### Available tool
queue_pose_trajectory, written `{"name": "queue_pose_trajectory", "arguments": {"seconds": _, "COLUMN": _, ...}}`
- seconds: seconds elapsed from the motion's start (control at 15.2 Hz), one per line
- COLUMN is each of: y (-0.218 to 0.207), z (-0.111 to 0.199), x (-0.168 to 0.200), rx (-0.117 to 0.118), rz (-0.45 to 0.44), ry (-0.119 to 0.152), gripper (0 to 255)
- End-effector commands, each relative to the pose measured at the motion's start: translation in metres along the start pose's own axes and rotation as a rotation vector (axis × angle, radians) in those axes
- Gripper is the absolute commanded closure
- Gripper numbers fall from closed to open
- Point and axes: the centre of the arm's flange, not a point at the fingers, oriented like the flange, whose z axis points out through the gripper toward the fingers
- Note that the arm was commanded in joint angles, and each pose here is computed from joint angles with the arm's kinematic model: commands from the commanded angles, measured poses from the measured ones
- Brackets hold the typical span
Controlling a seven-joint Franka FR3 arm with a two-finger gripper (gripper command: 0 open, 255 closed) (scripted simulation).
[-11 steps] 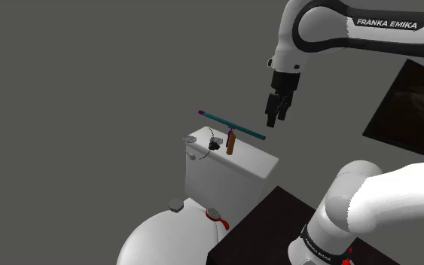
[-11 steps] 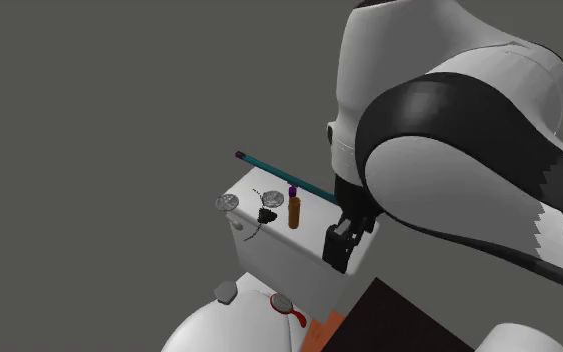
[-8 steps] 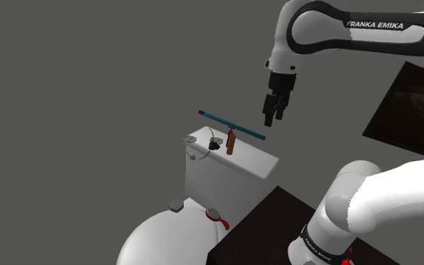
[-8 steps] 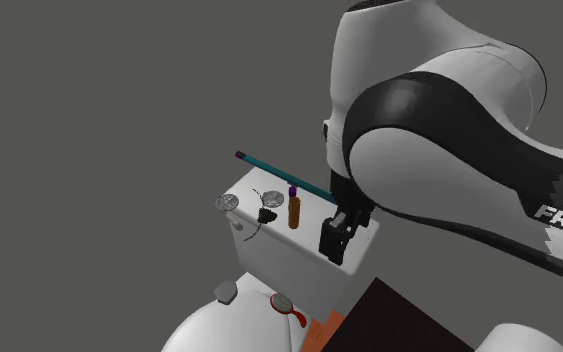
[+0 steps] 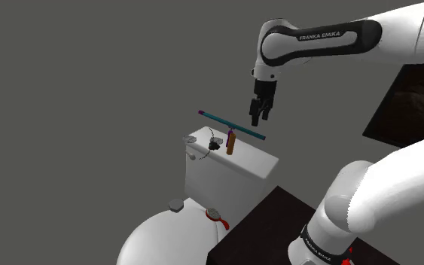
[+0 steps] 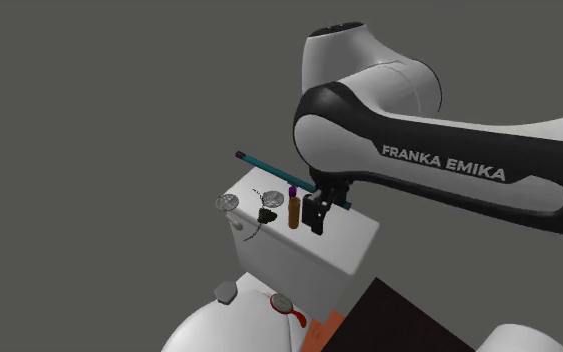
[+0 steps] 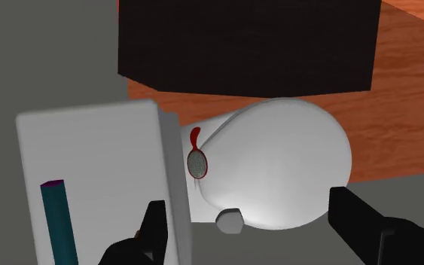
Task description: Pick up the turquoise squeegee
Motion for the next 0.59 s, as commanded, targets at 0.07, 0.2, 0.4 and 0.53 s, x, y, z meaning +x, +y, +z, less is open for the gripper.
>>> {"name": "queue_pose_trajectory", "arguments": {"seconds": 0.07, "y": 0.025, "z": 0.013, "x": 0.032, "rx": -0.004, "rz": -0.007, "ry": -0.009, "gripper": 0}}
{"name": "queue_pose_trajectory", "arguments": {"seconds": 0.2, "y": 0.041, "z": 0.022, "x": 0.052, "rx": -0.006, "rz": -0.011, "ry": -0.015, "gripper": 0}}
{"name": "queue_pose_trajectory", "arguments": {"seconds": 0.4, "y": 0.064, "z": 0.036, "x": 0.082, "rx": -0.008, "rz": -0.017, "ry": -0.024, "gripper": 0}}
{"name": "queue_pose_trajectory", "arguments": {"seconds": 0.53, "y": 0.08, "z": 0.045, "x": 0.102, "rx": -0.01, "rz": -0.021, "ry": -0.03, "gripper": 0}}
